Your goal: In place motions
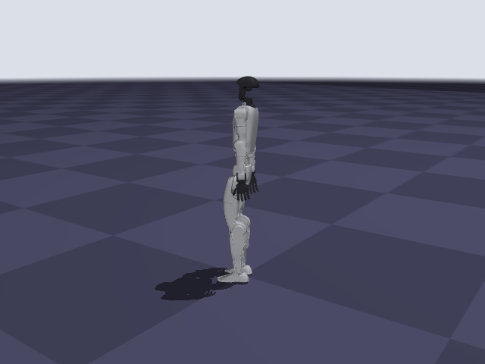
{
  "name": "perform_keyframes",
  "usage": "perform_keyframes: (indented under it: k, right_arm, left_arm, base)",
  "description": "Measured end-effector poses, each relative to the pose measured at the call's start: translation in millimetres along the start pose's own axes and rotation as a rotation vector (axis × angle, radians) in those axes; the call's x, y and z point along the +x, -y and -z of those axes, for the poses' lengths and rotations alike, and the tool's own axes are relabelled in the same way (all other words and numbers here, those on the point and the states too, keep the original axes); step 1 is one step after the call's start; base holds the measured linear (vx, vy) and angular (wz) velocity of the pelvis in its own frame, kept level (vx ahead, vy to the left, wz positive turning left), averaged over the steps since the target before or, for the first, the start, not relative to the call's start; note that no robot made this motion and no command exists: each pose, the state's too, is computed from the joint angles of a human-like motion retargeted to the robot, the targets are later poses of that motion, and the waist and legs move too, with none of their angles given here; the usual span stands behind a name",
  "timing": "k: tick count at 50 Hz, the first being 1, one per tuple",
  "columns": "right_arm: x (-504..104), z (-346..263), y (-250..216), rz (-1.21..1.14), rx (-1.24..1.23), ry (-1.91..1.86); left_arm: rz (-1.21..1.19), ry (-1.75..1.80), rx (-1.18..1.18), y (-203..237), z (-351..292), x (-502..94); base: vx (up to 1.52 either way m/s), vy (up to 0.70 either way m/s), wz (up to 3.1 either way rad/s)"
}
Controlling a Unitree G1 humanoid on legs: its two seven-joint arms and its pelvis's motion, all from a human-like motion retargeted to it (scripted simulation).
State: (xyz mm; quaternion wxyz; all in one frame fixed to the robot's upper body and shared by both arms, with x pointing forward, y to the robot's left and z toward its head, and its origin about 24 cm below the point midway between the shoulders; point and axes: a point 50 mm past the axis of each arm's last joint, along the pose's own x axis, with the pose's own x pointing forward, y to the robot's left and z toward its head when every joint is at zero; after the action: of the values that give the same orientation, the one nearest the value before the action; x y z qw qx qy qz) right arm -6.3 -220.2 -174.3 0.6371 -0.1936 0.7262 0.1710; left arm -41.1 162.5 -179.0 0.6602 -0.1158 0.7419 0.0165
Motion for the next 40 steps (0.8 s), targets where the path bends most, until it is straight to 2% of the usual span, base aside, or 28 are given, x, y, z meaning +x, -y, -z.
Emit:
perform_keyframes:
  k: [40]
  right_arm:
    - [-0.4, -0.9, 1.8, 0.001, -0.015, 0.002]
  left_arm:
    - [-0.003, 0.0, 0.0, -0.9, 0.0, -0.2]
  base:
    - [0.0, 0.0, 0.0]
